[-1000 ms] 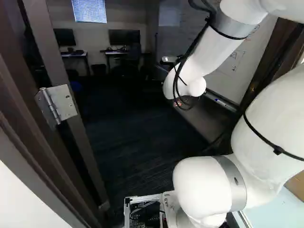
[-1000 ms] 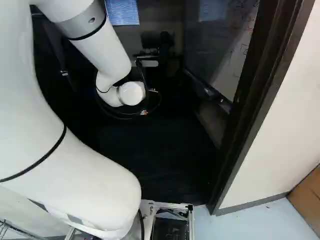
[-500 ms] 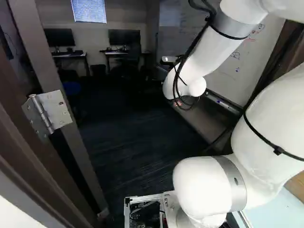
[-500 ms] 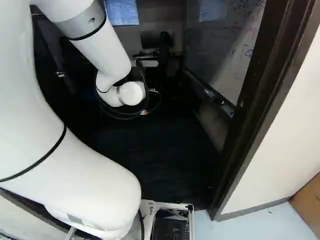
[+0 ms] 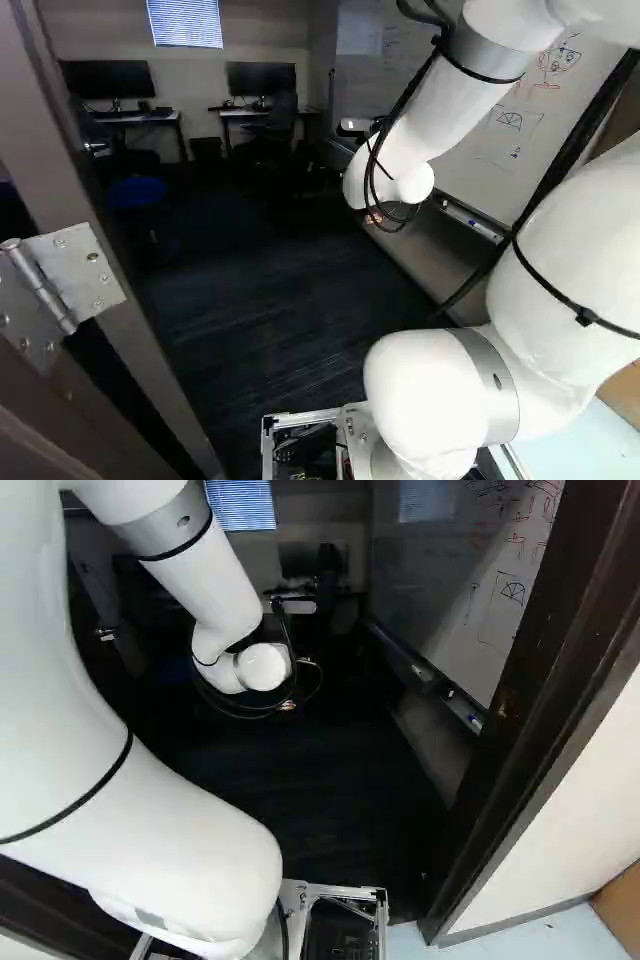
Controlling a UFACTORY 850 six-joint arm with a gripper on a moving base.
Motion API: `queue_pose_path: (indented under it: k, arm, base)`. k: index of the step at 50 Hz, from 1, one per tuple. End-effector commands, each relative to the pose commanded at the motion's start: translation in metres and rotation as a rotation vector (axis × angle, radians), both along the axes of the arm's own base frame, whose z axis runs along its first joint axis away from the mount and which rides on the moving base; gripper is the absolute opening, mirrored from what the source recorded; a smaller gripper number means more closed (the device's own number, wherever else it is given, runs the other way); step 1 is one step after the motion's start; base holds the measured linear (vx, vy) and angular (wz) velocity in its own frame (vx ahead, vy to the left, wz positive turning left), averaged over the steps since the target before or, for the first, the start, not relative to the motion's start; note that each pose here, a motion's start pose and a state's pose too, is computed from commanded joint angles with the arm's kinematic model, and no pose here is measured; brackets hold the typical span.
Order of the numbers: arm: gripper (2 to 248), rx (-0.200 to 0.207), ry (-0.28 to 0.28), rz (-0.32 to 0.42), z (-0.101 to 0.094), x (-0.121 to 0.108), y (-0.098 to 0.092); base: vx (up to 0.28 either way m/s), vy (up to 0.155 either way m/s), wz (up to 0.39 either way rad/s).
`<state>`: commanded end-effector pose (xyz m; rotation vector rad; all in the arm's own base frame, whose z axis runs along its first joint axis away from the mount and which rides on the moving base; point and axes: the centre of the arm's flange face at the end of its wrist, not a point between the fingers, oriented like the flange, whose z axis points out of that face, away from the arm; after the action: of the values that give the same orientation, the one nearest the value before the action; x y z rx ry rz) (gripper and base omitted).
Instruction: Open the door and move inside
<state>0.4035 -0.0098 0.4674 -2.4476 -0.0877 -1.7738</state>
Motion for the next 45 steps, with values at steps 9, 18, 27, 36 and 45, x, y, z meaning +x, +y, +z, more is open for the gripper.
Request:
queue_pose_path:
  k: [9,18,27,36,45]
  arm:
    - [247,0.0,0.0,0.0,0.0,0.0,0.0]
    - [247,0.0,0.0,0.0,0.0,0.0,0.0]
    - [247,0.0,0.0,0.0,0.0,0.0,0.0]
    - [247,0.0,0.0,0.0,0.0,0.0,0.0]
    - [247,0.0,0.0,0.0,0.0,0.0,0.0]
  base:
    - [0.157,-0.011,0.004]
    - [0.166,0.002,-0.019]
    - [0.196,0.006,-0.018]
    - [0.18,0.022,-0.02]
    - [0.202,-0.002,0.001]
